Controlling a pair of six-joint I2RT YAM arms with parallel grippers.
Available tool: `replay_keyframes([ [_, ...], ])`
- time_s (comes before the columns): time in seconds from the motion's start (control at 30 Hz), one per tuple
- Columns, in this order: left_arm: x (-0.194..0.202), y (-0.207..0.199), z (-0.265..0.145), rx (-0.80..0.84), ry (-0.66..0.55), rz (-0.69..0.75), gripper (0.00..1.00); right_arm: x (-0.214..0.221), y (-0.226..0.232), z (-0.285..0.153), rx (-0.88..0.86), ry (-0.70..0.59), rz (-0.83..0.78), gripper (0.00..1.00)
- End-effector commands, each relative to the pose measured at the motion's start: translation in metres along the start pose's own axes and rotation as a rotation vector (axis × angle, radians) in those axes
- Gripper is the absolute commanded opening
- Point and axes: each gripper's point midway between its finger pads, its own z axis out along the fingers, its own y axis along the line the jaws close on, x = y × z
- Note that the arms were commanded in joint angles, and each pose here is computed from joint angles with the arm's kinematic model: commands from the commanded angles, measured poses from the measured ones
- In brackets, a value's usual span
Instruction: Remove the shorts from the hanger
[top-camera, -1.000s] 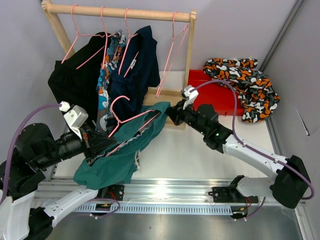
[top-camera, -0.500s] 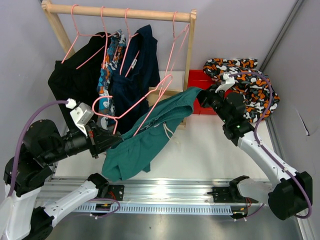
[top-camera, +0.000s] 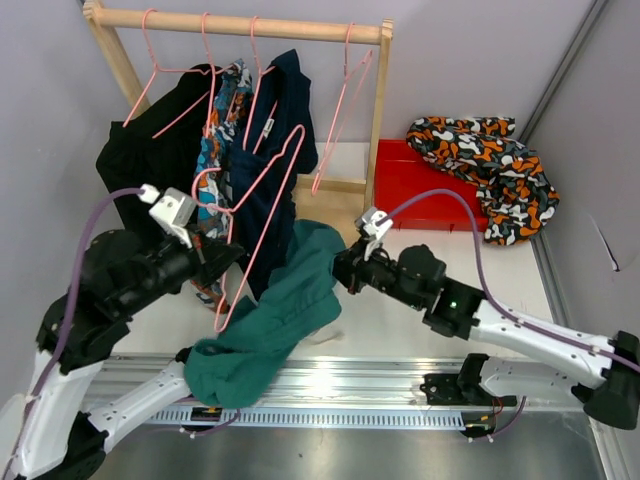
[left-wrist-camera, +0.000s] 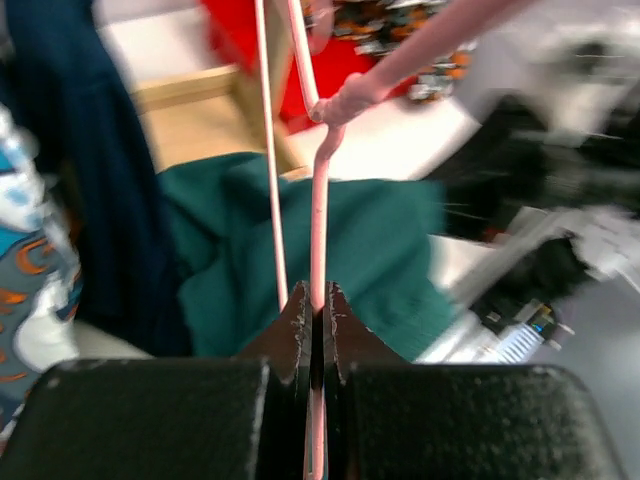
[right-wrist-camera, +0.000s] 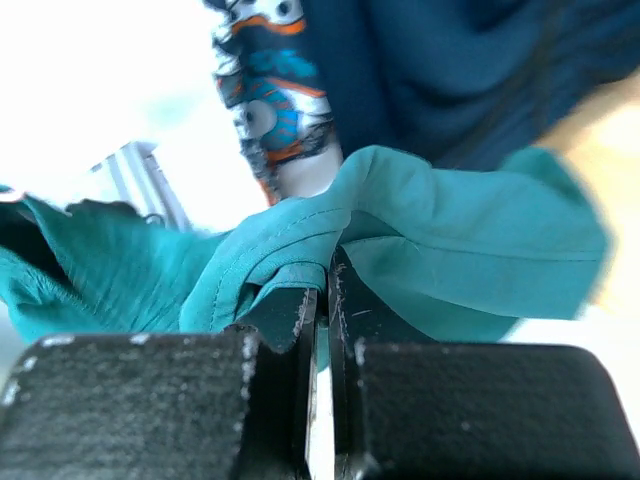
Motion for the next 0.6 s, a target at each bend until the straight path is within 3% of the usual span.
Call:
replay_keyframes([
  [0.0, 0.006, 0.040, 0.027, -0.203, 0.001, -0.041, 0.00, -0.076, -0.012, -0.030, 0.139, -0.202, -0.068, 0.00],
  [0.13, 0.042, 0.047, 0.029, -0.206, 0.072, -0.052, 0.00, -0.153, -0.061, -0.072, 0.443, -0.360, -0.145, 0.00],
  [0.17, 0.047, 0.046, 0.028, -0.200, 0.076, -0.060, 0.00, -0.190, -0.068, -0.088, 0.498, -0.434, -0.136, 0.00],
  [0.2, 0.063, 0.050, 0.031, -0.204, 0.109, -0.067, 0.00, -0.208, -0.099, -0.095, 0.605, -0.459, -0.144, 0.00],
  [0.27, 0.074, 0.050, 0.029, -0.199, 0.116, -0.082, 0.00, -0.261, -0.118, -0.117, 0.672, -0.547, -0.149, 0.00],
  [0.37, 0.087, 0.043, 0.028, -0.152, 0.136, -0.110, 0.00, -0.304, -0.185, -0.130, 0.828, -0.605, -0.162, 0.00],
  [0.4, 0.089, 0.042, 0.028, -0.145, 0.138, -0.116, 0.00, -0.345, -0.185, -0.147, 0.835, -0.696, -0.174, 0.00],
  [0.43, 0.091, 0.040, 0.028, -0.133, 0.145, -0.122, 0.00, -0.350, -0.232, -0.141, 0.909, -0.669, -0.174, 0.00],
  [0.57, 0.086, 0.038, 0.024, -0.135, 0.133, -0.131, 0.00, -0.395, -0.319, -0.118, 0.977, -0.667, -0.166, 0.00],
])
